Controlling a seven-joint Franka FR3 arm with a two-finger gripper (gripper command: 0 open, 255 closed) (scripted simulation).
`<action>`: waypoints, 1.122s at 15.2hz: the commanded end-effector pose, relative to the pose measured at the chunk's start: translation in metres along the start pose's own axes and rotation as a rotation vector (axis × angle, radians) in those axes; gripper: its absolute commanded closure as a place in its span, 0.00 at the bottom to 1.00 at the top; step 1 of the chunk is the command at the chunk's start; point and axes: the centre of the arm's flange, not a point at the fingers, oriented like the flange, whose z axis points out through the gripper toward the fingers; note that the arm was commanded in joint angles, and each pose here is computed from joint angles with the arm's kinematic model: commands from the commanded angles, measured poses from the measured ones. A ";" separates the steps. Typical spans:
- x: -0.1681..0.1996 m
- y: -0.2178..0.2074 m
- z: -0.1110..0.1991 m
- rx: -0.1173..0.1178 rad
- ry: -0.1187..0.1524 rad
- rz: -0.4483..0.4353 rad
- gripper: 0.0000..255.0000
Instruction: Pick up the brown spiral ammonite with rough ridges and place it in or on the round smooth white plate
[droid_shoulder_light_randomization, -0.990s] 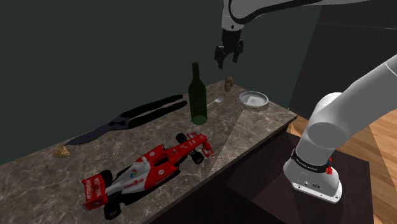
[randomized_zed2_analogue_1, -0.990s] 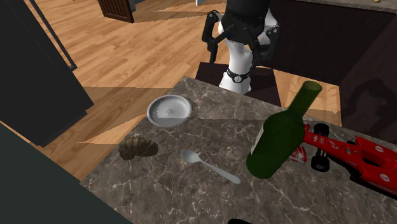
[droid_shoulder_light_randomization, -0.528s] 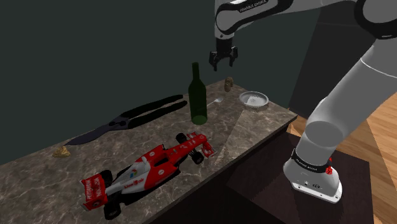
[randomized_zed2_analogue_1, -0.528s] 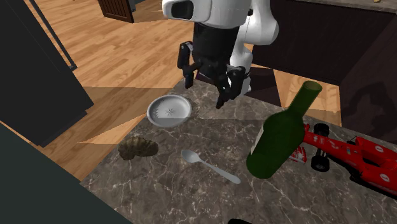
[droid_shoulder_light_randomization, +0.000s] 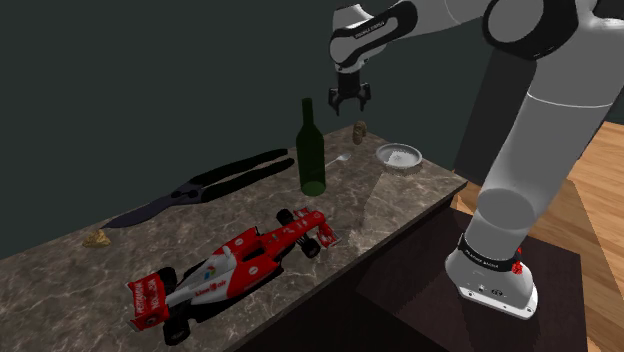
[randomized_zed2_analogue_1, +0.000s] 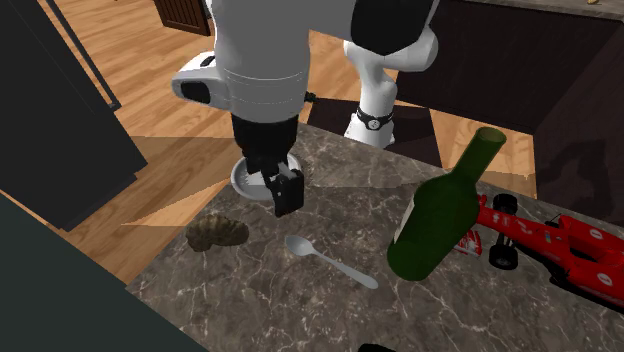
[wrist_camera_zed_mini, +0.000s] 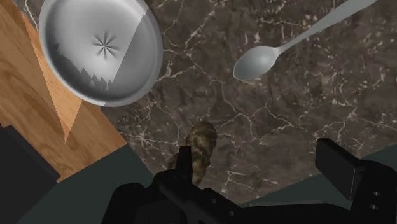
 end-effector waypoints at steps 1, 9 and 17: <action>0.022 0.006 0.018 -0.013 -0.012 0.069 0.00; 0.099 0.044 0.086 -0.060 -0.060 0.337 0.00; 0.100 0.049 0.127 -0.063 -0.063 0.353 0.00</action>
